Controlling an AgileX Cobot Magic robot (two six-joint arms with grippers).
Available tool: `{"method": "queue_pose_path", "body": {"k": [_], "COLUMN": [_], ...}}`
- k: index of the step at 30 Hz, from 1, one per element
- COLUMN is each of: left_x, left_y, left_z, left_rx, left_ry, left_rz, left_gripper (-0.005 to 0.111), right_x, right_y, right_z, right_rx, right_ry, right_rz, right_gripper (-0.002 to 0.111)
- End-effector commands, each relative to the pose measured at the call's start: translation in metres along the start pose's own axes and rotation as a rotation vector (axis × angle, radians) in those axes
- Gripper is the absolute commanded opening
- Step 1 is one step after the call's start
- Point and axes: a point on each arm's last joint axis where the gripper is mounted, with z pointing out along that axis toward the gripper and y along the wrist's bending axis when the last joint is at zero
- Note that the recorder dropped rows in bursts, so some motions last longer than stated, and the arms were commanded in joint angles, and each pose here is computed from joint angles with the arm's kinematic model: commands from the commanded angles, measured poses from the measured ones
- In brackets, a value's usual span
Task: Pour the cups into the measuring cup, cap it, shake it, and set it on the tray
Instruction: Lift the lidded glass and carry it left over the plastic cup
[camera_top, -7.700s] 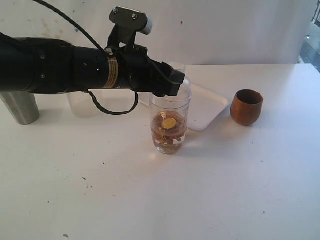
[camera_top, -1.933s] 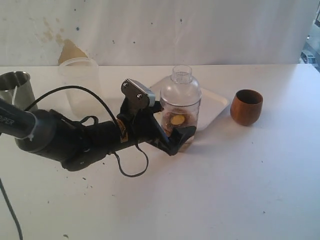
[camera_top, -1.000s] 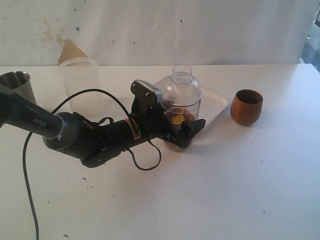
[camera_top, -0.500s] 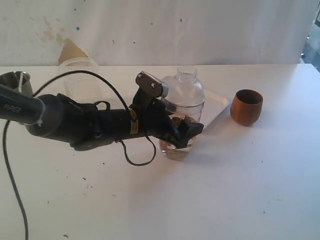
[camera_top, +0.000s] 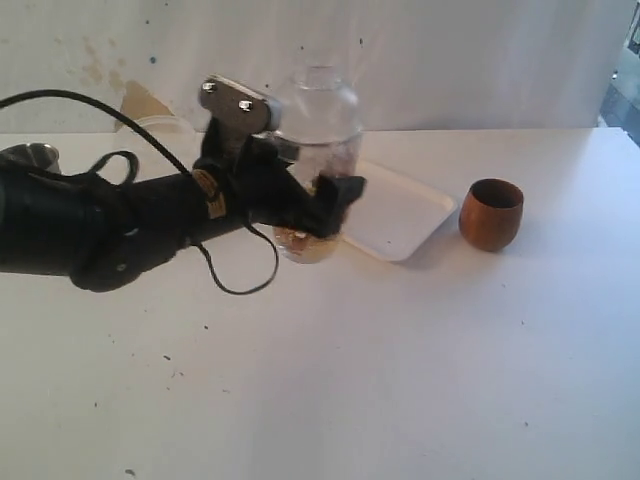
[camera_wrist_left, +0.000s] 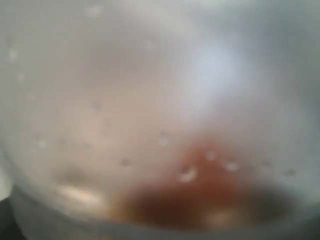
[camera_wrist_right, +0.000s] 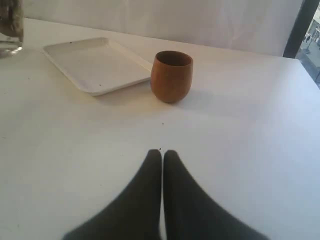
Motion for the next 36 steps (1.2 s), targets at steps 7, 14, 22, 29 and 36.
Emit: {"method": "queue_pose_path", "body": {"k": [7,14,22,29,36], "left_x": [-0.018,-0.022,-0.027,-0.06,-0.092], "left_y": [0.003,-0.009,0.0,0.031,0.089], "left_z": [-0.026,-0.04,-0.051,-0.079,-0.109], "left_rx": [-0.04,0.204,0.071,-0.12,-0.366], "left_ry": [-0.041,-0.233,-0.177,-0.291,-0.2], "left_rz": [0.069,0.022,0.1,-0.006,0.046], "left_gripper": [0.0,0.0,0.0,0.0,0.0], "right_x": [-0.001,-0.001,-0.001,-0.001,-0.001], "right_y": [0.0,0.0,0.0,0.0,0.0], "right_z": [0.0,0.0,0.0,0.0,0.0], "right_rx": [-0.003,-0.003,-0.003,-0.003,-0.003], "right_ry": [-0.015,-0.015,-0.015,-0.015,-0.015], "right_rz": [0.005,0.005,0.005,0.005,0.005], "right_gripper": [0.001,0.001,0.001,0.001,0.001]}}
